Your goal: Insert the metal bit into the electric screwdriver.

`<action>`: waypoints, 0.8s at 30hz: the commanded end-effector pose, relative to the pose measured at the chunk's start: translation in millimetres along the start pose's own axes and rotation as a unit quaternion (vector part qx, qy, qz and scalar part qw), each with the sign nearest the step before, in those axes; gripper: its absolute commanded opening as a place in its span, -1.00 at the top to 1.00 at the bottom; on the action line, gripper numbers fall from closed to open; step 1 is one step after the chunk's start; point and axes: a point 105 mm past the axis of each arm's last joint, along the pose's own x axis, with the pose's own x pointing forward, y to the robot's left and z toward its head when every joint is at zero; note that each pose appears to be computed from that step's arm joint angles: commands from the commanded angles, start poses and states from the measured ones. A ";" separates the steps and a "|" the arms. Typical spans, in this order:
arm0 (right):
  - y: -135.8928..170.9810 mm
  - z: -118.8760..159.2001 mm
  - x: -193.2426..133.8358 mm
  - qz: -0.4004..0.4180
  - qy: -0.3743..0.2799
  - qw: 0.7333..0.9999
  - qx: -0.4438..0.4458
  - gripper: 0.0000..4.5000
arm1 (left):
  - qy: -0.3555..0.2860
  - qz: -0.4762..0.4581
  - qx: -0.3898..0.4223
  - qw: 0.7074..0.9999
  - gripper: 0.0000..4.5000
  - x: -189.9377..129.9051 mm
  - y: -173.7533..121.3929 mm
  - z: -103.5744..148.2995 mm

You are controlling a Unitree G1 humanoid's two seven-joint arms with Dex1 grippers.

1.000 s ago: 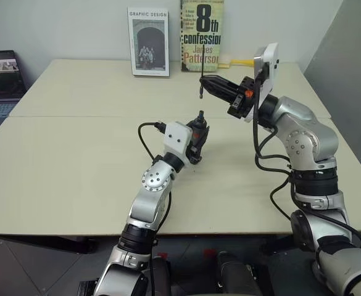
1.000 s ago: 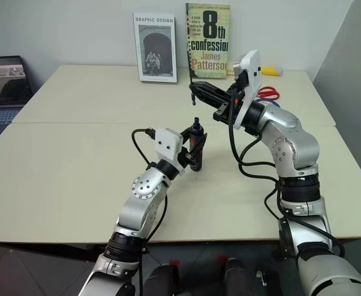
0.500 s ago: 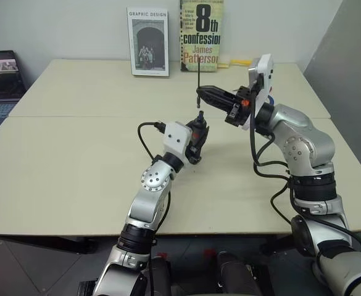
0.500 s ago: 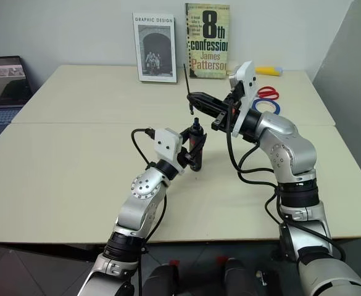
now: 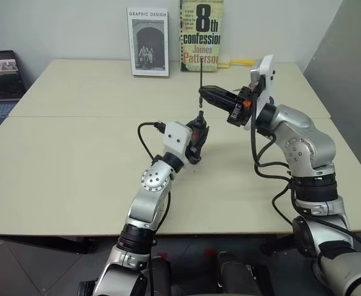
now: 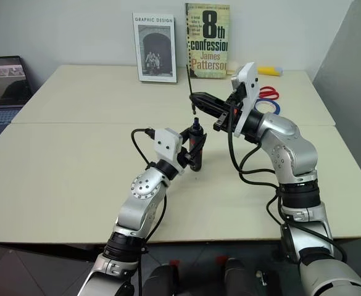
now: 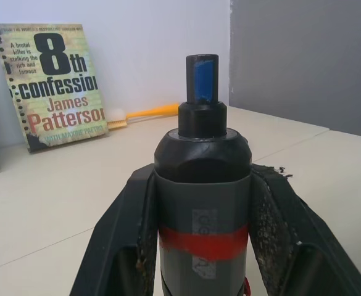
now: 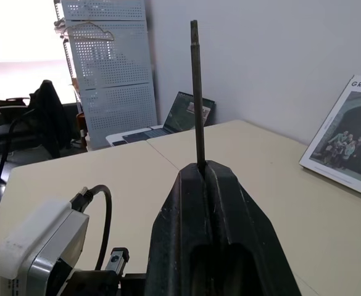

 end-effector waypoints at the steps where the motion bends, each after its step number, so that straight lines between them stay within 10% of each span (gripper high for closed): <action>1: -0.3 6.9 -2.3 0.000 -0.011 1.000 -0.016 1.00 | -0.007 0.003 0.010 1.000 0.27 -2.0 1.9 4.7; 24: 0.5 -2.3 -2.0 0.005 -0.001 1.000 -0.014 1.00 | -0.003 0.002 0.012 1.000 0.27 -3.8 2.6 3.1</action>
